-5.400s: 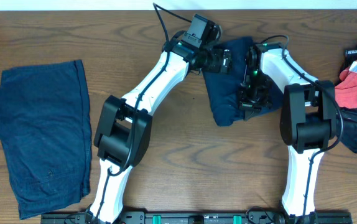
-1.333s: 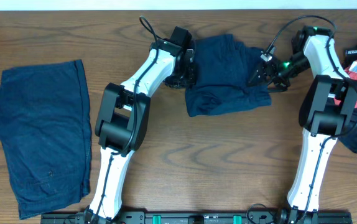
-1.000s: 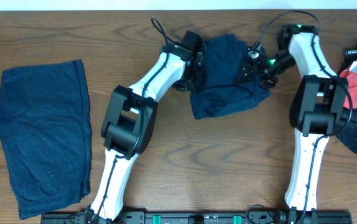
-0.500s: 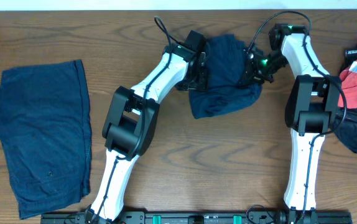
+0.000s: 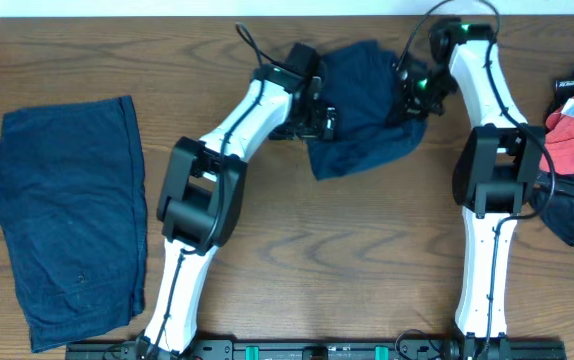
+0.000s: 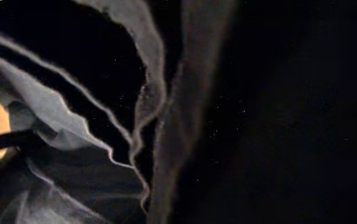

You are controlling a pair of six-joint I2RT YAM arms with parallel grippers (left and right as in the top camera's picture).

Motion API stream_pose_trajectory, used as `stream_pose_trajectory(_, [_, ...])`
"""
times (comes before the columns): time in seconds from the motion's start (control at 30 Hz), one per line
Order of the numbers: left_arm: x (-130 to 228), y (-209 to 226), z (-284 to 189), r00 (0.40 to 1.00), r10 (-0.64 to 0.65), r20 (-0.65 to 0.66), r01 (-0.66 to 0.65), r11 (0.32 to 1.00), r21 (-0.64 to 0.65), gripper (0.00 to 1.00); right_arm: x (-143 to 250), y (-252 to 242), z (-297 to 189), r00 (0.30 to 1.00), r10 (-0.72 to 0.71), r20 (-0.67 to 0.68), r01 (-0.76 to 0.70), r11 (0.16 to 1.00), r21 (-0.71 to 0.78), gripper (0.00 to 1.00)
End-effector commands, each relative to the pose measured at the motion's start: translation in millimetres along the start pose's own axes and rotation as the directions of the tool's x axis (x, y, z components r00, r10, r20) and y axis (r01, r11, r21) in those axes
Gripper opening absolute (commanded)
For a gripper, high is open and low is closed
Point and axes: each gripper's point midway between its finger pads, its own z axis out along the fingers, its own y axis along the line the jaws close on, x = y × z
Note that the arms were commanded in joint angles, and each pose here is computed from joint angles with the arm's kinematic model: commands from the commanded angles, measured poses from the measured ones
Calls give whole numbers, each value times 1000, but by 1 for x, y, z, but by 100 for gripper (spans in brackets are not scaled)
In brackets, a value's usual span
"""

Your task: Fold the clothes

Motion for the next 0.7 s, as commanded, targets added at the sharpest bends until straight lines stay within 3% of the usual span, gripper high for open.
stream_pose_trajectory(0.0, [-13, 19, -22, 998, -39, 49, 40, 999, -10, 98, -18, 11, -52, 991, -23, 133, 14, 998, 68, 1])
stream_pose_trajectory(0.37, [-22, 55, -31, 992, -112, 62, 114, 993, -24, 98, -22, 32, -177, 919, -135, 371, 26, 958, 284, 1])
stream_pose_trajectory(0.67, [-18, 57, -26, 992, -114, 52, 116, 993, -28, 98, 2, 10, -272, 838, -147, 526, -106, 901, 421, 1])
